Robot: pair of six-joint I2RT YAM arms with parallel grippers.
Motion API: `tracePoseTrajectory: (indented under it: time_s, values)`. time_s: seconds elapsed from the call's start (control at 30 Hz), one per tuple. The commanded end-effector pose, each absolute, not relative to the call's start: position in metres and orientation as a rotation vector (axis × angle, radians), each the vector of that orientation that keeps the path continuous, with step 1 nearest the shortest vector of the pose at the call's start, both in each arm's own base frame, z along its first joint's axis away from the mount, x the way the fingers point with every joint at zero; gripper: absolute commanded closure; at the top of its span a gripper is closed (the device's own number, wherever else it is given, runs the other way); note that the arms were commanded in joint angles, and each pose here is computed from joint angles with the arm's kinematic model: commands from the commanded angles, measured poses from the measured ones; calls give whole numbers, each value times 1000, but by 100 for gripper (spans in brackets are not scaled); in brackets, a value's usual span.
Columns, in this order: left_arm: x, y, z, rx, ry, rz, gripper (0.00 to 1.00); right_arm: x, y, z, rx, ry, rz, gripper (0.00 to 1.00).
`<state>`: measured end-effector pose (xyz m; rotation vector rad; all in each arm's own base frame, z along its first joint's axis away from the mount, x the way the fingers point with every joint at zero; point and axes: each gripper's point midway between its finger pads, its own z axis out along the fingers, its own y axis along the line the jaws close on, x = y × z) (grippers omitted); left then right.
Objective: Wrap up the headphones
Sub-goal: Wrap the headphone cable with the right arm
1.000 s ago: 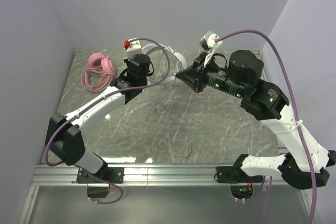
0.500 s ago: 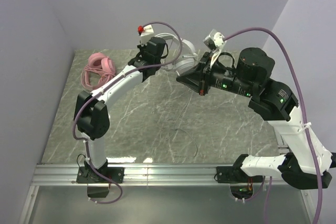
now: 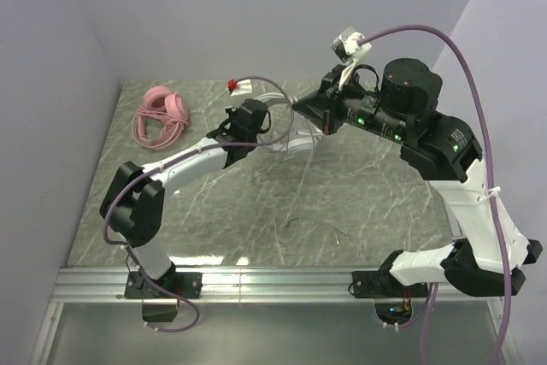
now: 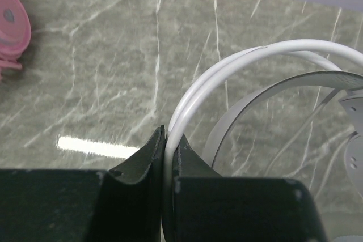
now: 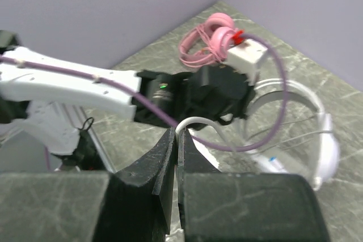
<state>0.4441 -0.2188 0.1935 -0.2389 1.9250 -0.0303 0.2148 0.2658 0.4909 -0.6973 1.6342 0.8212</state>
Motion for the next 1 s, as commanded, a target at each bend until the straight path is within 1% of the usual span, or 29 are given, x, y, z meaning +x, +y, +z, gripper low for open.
tracePoseTrajectory:
  time_s: [0.0,0.07,0.1,0.13,0.2,0.23,0.3,0.37,0.5,0.67,0.87,0.9,0.97]
  values:
    - [440,-226,249,-359,1759,-250,100,222,252,527,-640,1525,793,100]
    - [431,-226,259,-362,1739,-300,100,226,251,527,-625,1529,791,100]
    - [426,-227,251,-358,1753,-308,100,231,248,527,-610,1532,782,100]
    - [421,-229,260,-357,1736,-352,100,235,248,525,-602,1540,779,100]
    - [413,-229,257,-350,1740,-384,100,243,243,525,-577,1545,771,100]
    - [408,-228,267,-348,1718,-417,100,243,245,524,-587,1545,787,100]
    - [399,-231,263,-320,1728,-444,100,252,240,523,-566,1550,782,100]
    - [390,-232,274,-296,1703,-482,100,255,243,519,-577,1558,803,100]
    - [375,-232,272,-257,1705,-465,100,265,243,518,-574,1561,820,100]
    - [378,-232,260,-249,1744,-393,100,264,248,527,-593,1542,878,100]
    - [397,-252,245,-239,1772,-362,100,258,252,544,-610,1513,922,100]
    - [401,-256,234,-231,1793,-341,100,256,251,550,-610,1498,923,100]
    - [406,-260,231,-235,1793,-306,100,259,252,548,-608,1507,921,100]
